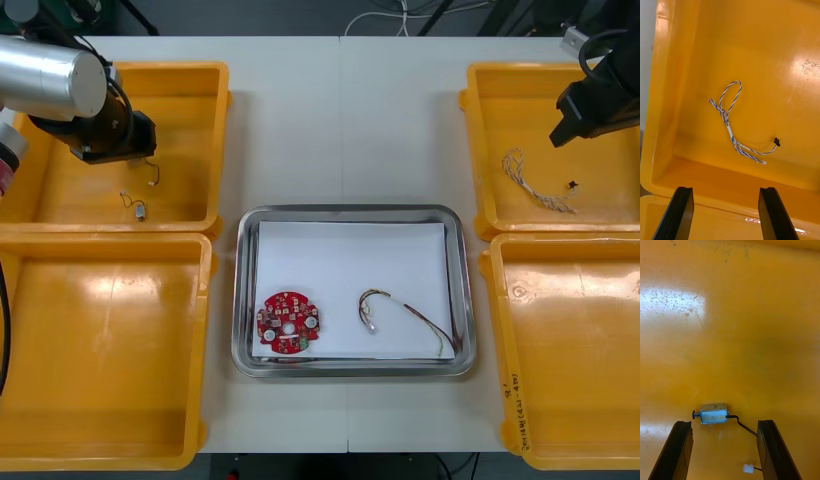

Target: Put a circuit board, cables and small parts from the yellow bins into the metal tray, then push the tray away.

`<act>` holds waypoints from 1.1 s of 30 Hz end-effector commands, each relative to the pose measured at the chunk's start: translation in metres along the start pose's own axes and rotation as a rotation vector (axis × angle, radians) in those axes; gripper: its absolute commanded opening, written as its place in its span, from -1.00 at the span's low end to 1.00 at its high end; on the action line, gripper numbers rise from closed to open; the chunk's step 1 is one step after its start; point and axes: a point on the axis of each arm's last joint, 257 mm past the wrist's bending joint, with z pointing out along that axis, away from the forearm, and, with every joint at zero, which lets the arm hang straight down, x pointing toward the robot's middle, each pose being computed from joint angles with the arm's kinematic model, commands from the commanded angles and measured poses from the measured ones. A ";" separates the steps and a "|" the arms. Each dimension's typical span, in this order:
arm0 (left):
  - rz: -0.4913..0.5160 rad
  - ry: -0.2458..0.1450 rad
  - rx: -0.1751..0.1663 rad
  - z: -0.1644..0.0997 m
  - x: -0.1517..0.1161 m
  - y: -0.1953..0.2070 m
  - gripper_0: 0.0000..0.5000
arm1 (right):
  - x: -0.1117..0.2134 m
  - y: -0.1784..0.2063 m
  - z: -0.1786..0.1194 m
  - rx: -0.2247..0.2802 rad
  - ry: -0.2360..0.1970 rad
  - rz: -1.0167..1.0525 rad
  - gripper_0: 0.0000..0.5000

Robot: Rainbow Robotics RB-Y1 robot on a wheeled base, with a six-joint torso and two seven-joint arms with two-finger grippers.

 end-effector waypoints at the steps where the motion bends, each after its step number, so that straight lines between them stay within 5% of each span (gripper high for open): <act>1: 0.092 -0.067 0.034 -0.016 -0.032 -0.020 1.00 | -0.026 -0.023 -0.034 0.019 -0.092 0.032 1.00; 33: 0.089 -0.047 0.007 0.016 0.001 0.008 1.00 | -0.030 -0.048 0.003 0.013 -0.073 0.070 1.00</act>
